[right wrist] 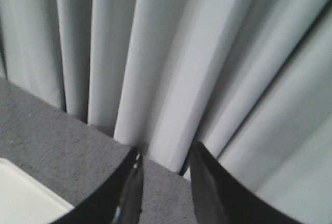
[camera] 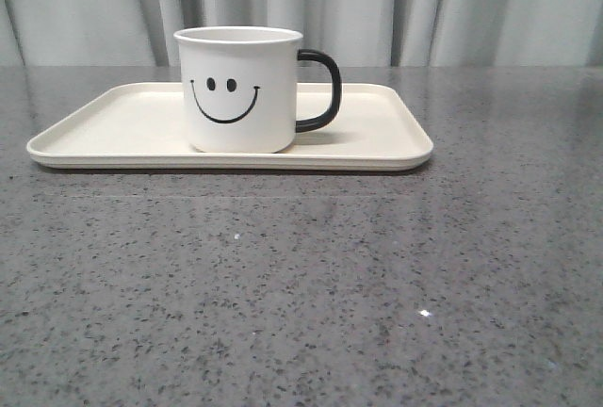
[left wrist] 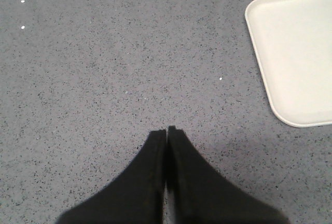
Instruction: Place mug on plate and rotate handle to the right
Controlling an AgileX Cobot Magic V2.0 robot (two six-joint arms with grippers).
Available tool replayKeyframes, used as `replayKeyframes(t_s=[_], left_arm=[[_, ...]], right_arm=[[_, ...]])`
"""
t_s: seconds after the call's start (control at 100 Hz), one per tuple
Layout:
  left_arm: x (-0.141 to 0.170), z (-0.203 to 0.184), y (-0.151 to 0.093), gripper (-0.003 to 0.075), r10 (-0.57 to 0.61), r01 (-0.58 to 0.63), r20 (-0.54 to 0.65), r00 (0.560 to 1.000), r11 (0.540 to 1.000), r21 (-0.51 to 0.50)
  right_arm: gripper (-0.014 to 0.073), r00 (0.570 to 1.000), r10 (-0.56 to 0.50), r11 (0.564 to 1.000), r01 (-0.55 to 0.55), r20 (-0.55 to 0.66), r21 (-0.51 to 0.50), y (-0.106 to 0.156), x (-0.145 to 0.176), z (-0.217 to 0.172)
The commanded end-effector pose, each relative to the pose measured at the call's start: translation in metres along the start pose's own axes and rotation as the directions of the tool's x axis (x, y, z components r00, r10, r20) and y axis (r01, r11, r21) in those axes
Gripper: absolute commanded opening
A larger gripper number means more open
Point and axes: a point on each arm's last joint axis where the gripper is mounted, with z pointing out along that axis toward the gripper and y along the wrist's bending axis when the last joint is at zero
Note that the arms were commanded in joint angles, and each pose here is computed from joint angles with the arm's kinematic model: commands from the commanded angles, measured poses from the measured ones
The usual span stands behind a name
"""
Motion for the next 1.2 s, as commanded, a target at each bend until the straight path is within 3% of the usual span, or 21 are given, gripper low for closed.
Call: replayKeyframes(t_s=[0.0,0.27,0.63,0.75,0.97,1.19], left_arm=[[-0.010,-0.007,0.001,-0.0020,-0.014,0.015,0.090,0.996,1.000,-0.003],[-0.010,-0.007,0.001,-0.0020,-0.014,0.015,0.090,0.996,1.000,-0.003],[-0.010,-0.007,0.001,-0.0020,-0.014,0.015,0.092,0.996,1.000,-0.003],[-0.010,-0.007,0.001,-0.0020,-0.014,0.015,0.088,0.996,1.000,-0.003],[-0.010,-0.007,0.001,-0.0020,-0.014,0.015,0.088,0.996,1.000,-0.003],[-0.010,-0.007,0.001,-0.0020,-0.014,0.015,0.090,0.996,1.000,-0.003]], right_arm=[[0.0246,0.989,0.007,0.996,-0.020,0.149,0.083,-0.003,-0.013,-0.031],[0.0246,0.975,0.036,0.970,-0.087,0.219,0.226,0.005,0.038,-0.068],[0.0242,0.983,0.054,0.962,-0.099,0.177,0.256,0.041,0.113,-0.117],[0.0174,0.983,0.058,0.960,-0.102,0.173,0.262,0.051,0.136,-0.130],[-0.0073,0.983,0.051,0.952,-0.102,0.178,0.289,0.060,0.167,-0.140],[-0.0058,0.985,0.030,0.950,-0.080,0.168,0.303,0.061,0.171,-0.141]])
